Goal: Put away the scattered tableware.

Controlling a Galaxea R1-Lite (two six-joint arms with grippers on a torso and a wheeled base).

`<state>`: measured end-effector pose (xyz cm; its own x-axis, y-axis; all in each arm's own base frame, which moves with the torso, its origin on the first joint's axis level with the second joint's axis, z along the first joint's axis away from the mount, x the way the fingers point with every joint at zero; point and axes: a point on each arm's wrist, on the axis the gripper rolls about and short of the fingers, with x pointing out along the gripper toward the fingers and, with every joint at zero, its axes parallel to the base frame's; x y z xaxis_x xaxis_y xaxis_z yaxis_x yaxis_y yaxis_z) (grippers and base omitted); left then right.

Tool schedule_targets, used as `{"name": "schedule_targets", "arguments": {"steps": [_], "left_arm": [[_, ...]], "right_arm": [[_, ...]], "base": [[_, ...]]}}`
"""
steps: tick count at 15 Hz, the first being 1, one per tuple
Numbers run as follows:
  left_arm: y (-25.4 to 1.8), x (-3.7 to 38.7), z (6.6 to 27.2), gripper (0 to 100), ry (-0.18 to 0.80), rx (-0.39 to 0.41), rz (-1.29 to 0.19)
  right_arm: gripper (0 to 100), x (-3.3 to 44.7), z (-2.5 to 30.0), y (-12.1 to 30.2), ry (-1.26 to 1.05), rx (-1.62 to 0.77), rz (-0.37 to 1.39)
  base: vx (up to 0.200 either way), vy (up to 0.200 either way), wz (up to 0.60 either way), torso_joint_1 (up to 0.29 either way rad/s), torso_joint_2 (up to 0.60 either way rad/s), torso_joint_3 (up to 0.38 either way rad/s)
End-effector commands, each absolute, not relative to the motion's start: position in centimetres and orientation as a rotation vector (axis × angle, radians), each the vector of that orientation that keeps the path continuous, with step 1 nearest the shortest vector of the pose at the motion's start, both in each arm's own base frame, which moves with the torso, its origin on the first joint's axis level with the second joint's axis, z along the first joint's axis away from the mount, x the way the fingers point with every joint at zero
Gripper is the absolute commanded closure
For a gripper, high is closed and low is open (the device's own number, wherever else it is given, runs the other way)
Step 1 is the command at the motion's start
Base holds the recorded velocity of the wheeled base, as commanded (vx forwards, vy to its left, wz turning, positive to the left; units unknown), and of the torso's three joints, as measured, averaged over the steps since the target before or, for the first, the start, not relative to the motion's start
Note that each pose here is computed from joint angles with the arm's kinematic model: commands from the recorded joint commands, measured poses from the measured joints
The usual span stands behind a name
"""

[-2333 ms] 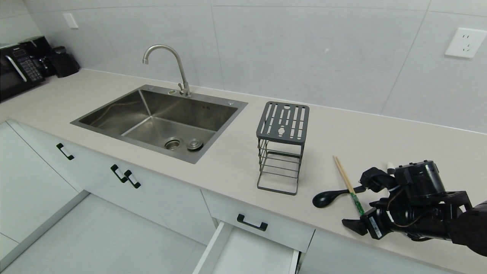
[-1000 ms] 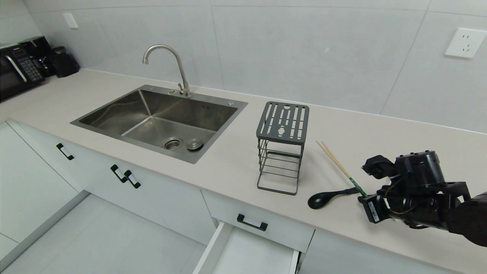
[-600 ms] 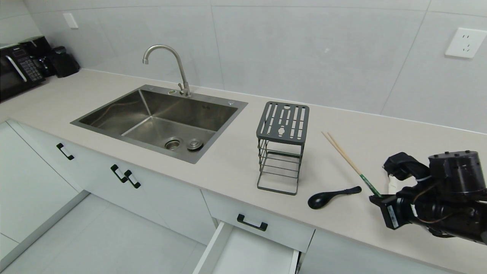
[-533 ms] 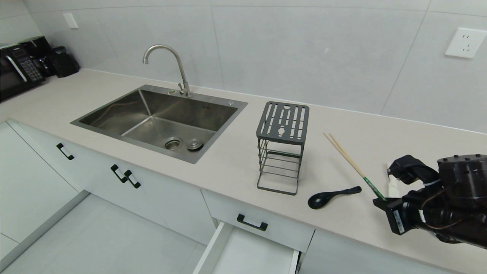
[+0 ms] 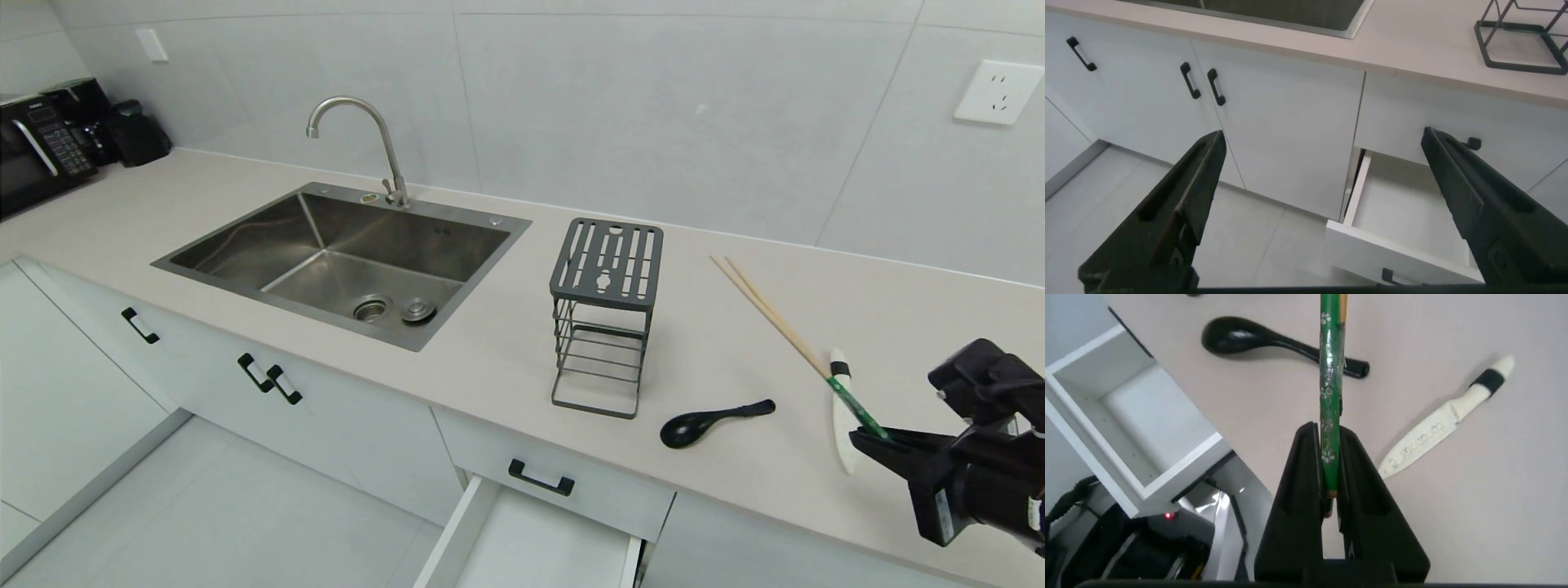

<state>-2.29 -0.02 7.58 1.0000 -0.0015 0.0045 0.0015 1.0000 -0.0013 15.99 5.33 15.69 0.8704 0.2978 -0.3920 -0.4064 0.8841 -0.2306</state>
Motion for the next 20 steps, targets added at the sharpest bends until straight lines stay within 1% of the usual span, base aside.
{"name": "schedule_targets", "arguments": {"steps": [1,3,6,7,8,10,14,17,20], "left_arm": [[0.0,-2.3,7.6,0,-0.003,-0.002,-0.002],[0.0,-2.3,7.6,0,-0.005,-0.002,-0.002],[0.0,-2.3,7.6,0,-0.003,-0.002,-0.002],[0.0,-2.3,7.6,0,-0.003,-0.002,-0.002],[0.0,-2.3,7.6,0,-0.005,-0.002,-0.002],[0.0,-2.3,7.6,0,-0.005,-0.002,-0.002],[0.0,-2.3,7.6,0,-0.005,-0.002,-0.002],[0.0,-2.3,7.6,0,-0.003,-0.002,-0.002],[0.0,-2.3,7.6,0,-0.003,-0.002,-0.002]], "right_arm": [[100,15.0,16.7,5.1,0.288,-0.307,0.381],[100,15.1,17.0,5.5,0.251,-0.319,0.443],[100,15.5,18.4,6.9,0.190,-0.314,0.536],[100,16.2,19.4,8.4,0.152,-0.313,0.618],[100,16.6,19.7,10.0,0.135,-0.317,0.697],[100,17.3,19.1,12.7,0.144,-0.331,0.801],[100,18.7,18.3,15.9,0.181,-0.351,0.878],[100,18.4,17.9,17.0,0.187,-0.359,0.920],[100,17.1,16.1,16.8,0.202,-0.362,0.967]], "base": [[0.000,0.000,0.00,0.000,0.00,0.000],[0.000,0.000,0.00,0.000,0.00,0.000],[0.000,0.000,0.00,0.000,0.00,0.000],[0.000,0.000,0.00,0.000,0.00,0.000],[0.000,0.000,0.00,0.000,0.00,0.000],[0.000,0.000,0.00,0.000,0.00,0.000],[0.000,0.000,0.00,0.000,0.00,0.000],[0.000,0.000,0.00,0.000,0.00,0.000],[0.000,0.000,0.00,0.000,0.00,0.000]]}}
